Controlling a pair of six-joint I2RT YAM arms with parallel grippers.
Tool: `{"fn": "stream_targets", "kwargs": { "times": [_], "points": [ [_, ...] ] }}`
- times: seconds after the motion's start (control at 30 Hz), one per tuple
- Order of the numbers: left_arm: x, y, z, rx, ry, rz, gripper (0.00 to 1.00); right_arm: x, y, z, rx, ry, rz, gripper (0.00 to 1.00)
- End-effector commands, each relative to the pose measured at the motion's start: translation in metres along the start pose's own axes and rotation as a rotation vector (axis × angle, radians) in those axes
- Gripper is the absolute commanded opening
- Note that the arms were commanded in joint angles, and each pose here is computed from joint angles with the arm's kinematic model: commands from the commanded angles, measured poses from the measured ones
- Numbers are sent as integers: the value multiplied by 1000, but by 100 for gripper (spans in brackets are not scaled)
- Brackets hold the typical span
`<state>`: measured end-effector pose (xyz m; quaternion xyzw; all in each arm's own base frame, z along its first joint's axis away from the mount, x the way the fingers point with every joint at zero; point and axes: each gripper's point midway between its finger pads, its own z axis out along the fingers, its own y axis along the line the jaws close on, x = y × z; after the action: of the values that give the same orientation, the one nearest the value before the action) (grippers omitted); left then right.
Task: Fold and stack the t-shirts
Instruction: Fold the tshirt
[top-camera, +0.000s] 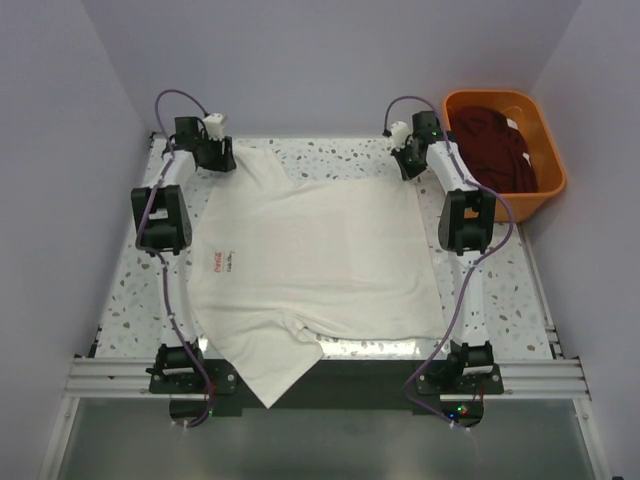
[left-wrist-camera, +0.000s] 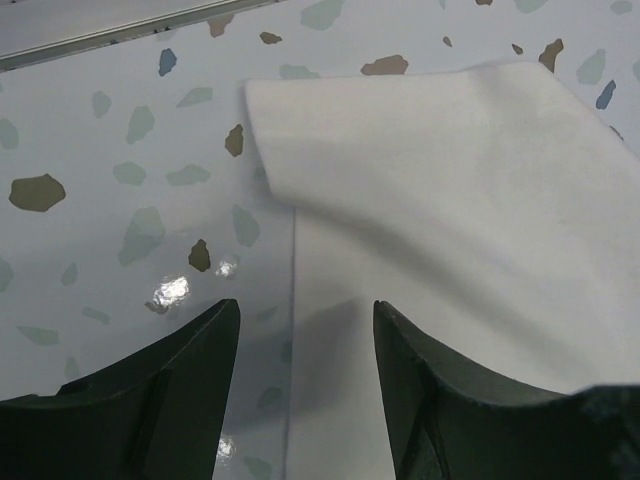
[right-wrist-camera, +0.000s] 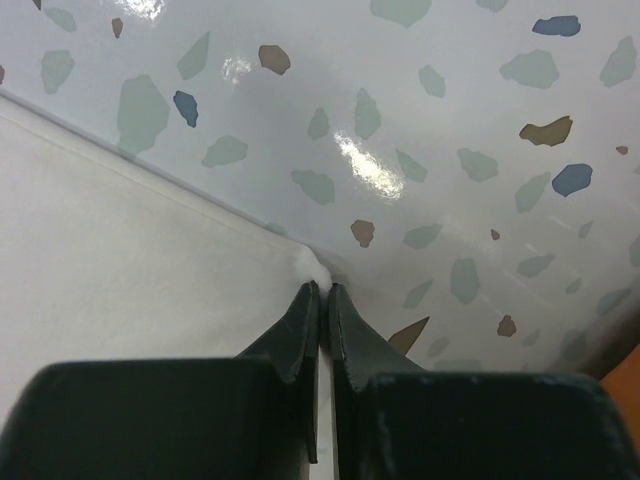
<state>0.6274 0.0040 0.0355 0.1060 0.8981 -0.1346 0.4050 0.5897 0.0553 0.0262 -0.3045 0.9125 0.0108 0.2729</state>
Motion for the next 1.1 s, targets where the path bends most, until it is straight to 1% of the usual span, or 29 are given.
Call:
{"fn": "stream_targets", "kwargs": {
  "times": [0.0, 0.07, 0.2, 0.37, 0.5, 0.6, 0.7, 0.73, 0.83, 0.87, 0.9, 0.93, 1.0, 1.03, 1.07],
  "points": [
    [-11, -8, 8, -31, -4, 116, 60, 20, 5, 15, -28, 63, -35, 0],
    [-6, -13, 14, -25, 12, 129, 58, 19, 7, 15, -30, 64, -46, 0],
    [4, -16, 25, -21, 39, 122, 52, 19, 10, 16, -36, 64, -59, 0],
    [1, -13, 32, -30, 20, 100, 51, 18, 9, 15, -33, 60, -67, 0],
    [-9, -12, 35, -27, -20, 103, 51, 19, 9, 15, -36, 61, -69, 0],
    [-13, -12, 39, -24, -27, 103, 47, 20, 10, 15, -37, 65, -71, 0],
    [-5, -11, 43, -20, -4, 90, 38, 19, 9, 15, -34, 60, -73, 0],
    [-2, -11, 45, -19, 0, 87, 33, 18, 8, 13, -33, 58, -72, 0],
    [1, -10, 47, -19, 9, 69, 28, 15, 8, 12, -32, 49, -72, 0],
    [0, -11, 46, -15, 6, 65, 22, 14, 9, 12, -34, 46, -72, 0],
    [-5, -12, 45, -12, -3, 63, 17, 12, 8, 10, -29, 41, -73, 0],
    [-11, -11, 42, -11, -15, 64, 8, 11, 6, 8, -26, 38, -72, 0],
    [-22, -9, 36, -13, -50, 66, 1, 7, 5, 4, -20, 29, -71, 0],
    [-38, -11, 26, -8, -86, 69, 0, 3, 3, -1, -14, 18, -72, 0],
    [-41, -13, 21, 7, -98, 71, 0, -1, 2, -5, -8, 6, -73, 0]
  ]
}}
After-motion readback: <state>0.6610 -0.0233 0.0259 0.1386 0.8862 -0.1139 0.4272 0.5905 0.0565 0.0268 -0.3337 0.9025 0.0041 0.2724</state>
